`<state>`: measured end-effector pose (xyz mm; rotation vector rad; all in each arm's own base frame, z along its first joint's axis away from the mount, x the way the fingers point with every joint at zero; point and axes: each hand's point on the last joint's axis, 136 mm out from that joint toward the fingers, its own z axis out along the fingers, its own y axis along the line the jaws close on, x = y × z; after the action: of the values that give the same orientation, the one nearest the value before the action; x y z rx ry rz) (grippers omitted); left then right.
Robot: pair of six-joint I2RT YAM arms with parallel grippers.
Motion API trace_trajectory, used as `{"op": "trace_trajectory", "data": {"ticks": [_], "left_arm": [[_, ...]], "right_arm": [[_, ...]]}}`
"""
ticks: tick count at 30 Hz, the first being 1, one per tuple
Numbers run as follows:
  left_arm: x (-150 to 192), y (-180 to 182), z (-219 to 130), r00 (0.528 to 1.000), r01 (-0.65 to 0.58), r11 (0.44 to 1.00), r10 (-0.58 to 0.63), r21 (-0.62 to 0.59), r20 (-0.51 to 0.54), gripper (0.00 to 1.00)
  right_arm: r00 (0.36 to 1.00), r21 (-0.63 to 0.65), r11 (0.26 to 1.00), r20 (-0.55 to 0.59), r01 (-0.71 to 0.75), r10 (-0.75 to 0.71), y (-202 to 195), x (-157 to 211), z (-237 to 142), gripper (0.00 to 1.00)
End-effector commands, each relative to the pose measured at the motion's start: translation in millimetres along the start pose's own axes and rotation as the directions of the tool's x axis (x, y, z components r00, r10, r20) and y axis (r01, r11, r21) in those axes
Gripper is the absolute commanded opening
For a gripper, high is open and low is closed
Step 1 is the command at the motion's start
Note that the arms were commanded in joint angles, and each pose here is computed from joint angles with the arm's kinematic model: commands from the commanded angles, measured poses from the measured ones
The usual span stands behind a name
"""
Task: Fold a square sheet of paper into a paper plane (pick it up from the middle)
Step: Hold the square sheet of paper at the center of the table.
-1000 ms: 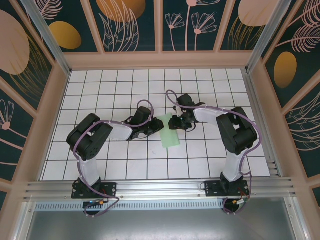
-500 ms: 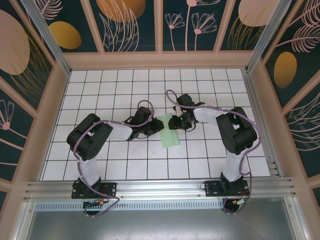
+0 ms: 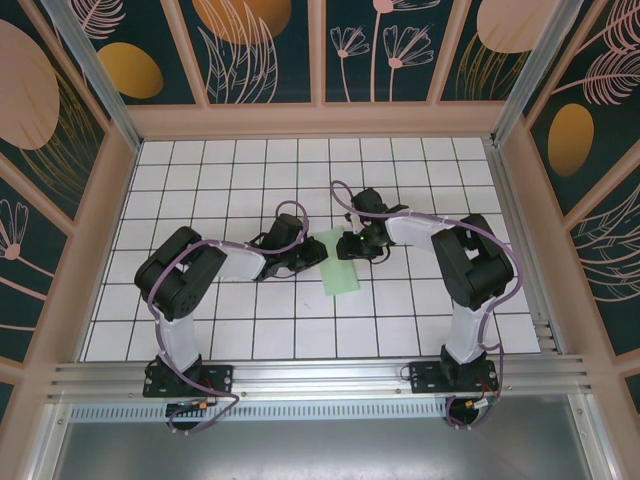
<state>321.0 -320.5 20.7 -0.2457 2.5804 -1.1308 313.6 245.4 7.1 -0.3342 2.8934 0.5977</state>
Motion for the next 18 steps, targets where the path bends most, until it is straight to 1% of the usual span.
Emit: {"op": "trace_trajectory", "data": {"ticks": [1,13,18], "left_arm": [[3.5,3.2,5.4,1.000,-0.017,1.000,0.017,-0.024,-0.024,0.19],[-1.1,-6.4,2.4,0.999,-0.044,0.999,0.044,-0.011,-0.020,0.19],[4.2,9.5,5.6,0.999,-0.034,0.997,0.032,-0.066,-0.037,0.17]], "right_arm": [[0.992,0.140,0.990,-0.124,0.032,-0.015,-43.2,43.2,58.3,0.41],[0.992,0.151,0.987,-0.125,0.054,-0.035,-43.1,43.8,58.8,0.41],[0.992,0.146,0.988,-0.124,0.051,-0.033,-41.5,43.0,58.8,0.41]]}}
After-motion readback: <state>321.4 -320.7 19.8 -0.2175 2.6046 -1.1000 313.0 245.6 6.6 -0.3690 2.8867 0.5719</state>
